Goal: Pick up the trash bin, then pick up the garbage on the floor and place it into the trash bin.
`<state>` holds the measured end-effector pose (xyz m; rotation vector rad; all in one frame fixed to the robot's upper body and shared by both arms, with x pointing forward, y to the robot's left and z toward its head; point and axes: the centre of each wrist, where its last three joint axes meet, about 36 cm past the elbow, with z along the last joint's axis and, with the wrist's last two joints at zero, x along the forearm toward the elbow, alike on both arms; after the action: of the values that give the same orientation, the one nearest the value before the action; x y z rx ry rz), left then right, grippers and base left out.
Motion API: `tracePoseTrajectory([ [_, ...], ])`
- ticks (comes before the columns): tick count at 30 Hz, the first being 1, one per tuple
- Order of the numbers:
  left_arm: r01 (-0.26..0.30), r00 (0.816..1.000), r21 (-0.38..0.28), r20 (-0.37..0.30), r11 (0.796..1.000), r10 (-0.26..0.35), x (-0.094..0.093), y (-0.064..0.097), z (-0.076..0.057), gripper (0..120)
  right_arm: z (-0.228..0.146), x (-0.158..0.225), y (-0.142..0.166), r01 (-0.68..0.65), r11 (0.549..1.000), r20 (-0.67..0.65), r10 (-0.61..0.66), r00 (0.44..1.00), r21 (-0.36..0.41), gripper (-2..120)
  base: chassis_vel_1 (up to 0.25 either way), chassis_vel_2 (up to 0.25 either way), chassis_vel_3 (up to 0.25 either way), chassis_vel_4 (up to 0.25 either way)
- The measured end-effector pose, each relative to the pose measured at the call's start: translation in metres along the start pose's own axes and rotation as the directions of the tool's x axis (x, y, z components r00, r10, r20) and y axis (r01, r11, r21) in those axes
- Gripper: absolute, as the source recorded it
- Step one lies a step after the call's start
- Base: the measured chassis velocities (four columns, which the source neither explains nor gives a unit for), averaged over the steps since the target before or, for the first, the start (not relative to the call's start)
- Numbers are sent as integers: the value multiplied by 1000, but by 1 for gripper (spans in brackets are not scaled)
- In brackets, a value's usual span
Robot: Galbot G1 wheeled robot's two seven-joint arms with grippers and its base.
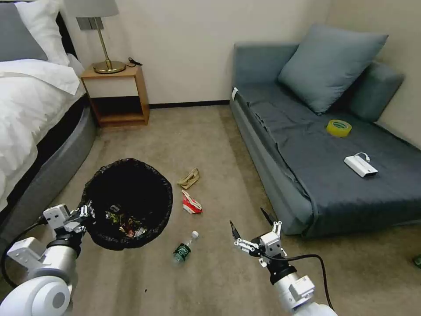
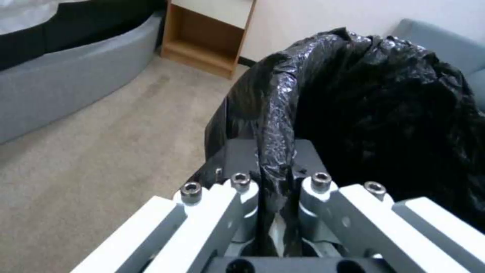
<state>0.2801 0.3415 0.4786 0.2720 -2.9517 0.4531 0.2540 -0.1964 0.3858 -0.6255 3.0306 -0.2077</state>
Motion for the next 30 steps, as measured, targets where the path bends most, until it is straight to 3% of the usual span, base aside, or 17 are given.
tracePoseTrajectory([
  [19, 30, 999, 6, 20, 1000, -30, -1, 11, -6, 5, 6, -2, 2, 43, 999, -2, -43, 999, -7, 100, -17, 14, 17, -14],
  [30, 43, 999, -5, 31, 999, -43, -2, 17, -7, 5, 9, -5, 6, 62, 998, -2, -62, 998, -17, 100, -187, 192, 178, -187],
])
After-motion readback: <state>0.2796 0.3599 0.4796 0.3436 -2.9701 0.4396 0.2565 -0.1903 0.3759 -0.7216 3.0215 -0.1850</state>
